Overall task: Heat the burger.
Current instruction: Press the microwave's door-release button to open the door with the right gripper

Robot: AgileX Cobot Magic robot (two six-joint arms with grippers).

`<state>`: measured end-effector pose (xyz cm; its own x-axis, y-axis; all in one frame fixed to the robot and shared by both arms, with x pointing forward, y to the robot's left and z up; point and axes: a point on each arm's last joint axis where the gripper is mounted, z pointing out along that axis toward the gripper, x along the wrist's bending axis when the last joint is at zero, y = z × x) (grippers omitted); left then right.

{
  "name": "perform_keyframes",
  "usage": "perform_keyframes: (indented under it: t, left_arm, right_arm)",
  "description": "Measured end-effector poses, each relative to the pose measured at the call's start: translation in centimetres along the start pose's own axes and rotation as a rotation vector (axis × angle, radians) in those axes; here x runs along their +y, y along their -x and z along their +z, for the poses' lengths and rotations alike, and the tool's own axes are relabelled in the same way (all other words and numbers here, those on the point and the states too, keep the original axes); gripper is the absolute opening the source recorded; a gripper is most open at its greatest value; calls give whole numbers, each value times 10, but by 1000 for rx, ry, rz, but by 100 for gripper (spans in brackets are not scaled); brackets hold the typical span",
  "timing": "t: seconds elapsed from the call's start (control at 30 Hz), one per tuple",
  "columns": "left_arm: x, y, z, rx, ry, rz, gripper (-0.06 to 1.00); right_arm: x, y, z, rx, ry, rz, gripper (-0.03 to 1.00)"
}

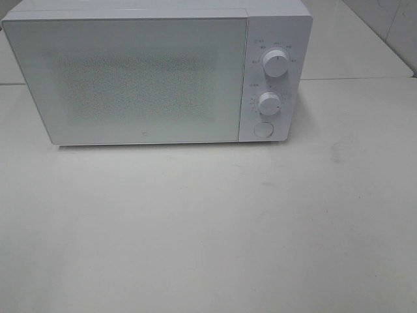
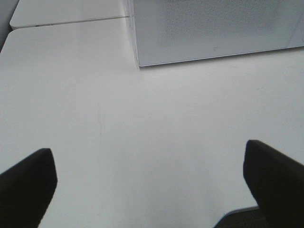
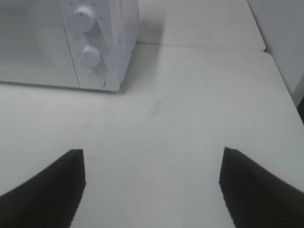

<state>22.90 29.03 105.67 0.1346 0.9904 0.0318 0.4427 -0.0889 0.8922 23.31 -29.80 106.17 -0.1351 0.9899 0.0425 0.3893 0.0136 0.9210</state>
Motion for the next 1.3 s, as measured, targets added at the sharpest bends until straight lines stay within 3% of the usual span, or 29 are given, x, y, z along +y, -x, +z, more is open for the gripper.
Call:
perform_keyframes:
  t: [0.3,0.97,1.3]
  left_arm:
    - [0,0,0,0,0,0,99]
    - [0,0,0,0,0,0,99]
    - [0,0,0,0,0,0,99]
  right_arm:
    - [34,-1,32,2,131,12,76]
    - [73,0,124,-3,155,21,75]
    - [83,2,177,-9,246,22,75]
